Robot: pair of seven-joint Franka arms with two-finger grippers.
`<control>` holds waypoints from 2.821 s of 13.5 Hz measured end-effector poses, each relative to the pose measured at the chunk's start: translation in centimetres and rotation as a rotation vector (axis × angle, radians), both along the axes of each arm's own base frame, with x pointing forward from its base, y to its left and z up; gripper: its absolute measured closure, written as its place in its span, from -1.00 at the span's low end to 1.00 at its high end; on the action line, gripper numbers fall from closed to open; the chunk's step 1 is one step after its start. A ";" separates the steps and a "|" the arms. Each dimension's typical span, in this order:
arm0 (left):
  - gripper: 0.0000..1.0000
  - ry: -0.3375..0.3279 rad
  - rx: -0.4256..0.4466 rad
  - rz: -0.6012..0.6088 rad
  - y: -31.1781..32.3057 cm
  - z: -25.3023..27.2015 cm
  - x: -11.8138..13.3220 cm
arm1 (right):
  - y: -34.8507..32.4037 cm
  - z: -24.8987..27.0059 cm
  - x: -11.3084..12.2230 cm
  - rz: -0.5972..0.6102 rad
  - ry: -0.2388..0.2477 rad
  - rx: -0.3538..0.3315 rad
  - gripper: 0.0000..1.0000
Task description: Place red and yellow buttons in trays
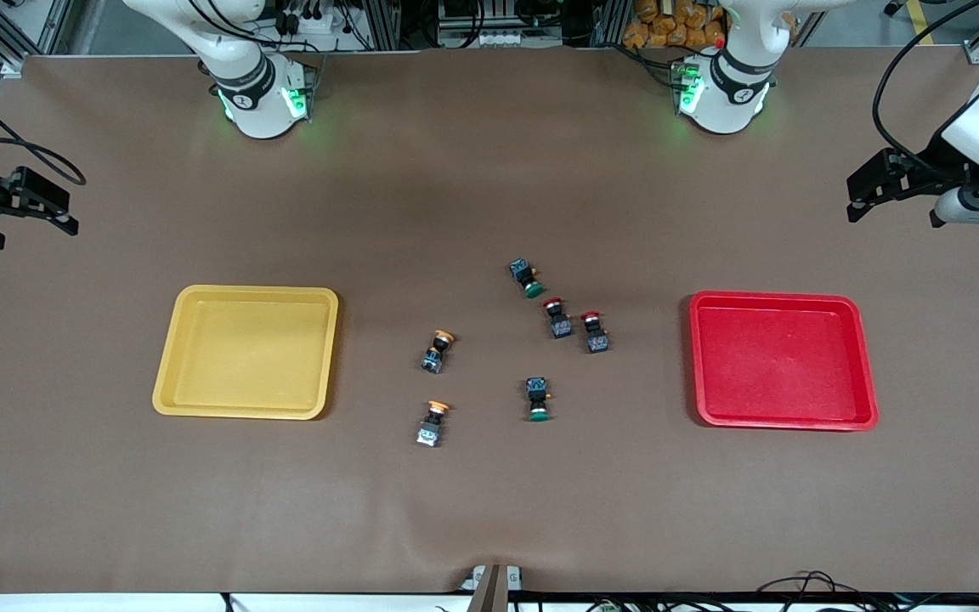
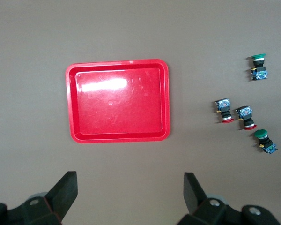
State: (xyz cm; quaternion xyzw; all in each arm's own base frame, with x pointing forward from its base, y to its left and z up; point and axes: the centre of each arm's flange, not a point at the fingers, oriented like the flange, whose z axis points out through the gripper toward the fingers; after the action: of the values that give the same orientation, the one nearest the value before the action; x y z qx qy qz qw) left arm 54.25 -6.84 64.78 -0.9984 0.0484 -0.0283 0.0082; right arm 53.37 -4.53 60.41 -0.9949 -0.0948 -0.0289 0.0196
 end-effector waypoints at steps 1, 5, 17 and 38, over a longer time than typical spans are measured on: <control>-1.00 0.000 0.000 0.001 0.0 0.0 0.0 | 0.0 0.0 0.0 0.000 0.000 0.000 -1.00; -1.00 0.002 0.000 0.000 0.2 -0.1 0.1 | 0.0 0.0 0.0 -0.001 0.001 0.000 -1.00; -1.00 0.033 0.004 -0.080 1.5 -1.7 1.2 | 0.2 -0.1 0.0 0.002 0.006 0.001 -1.00; -1.00 0.211 -0.019 -0.063 2.7 -15.6 7.6 | 37.5 -8.6 9.6 -0.223 0.033 0.020 -1.00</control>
State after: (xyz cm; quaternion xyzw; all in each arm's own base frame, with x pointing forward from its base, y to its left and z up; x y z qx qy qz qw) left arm 61.90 -4.18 49.18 -0.9938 0.0802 0.0762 -0.0074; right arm 62.94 33.02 51.82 -0.9994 0.0172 -0.0156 0.0275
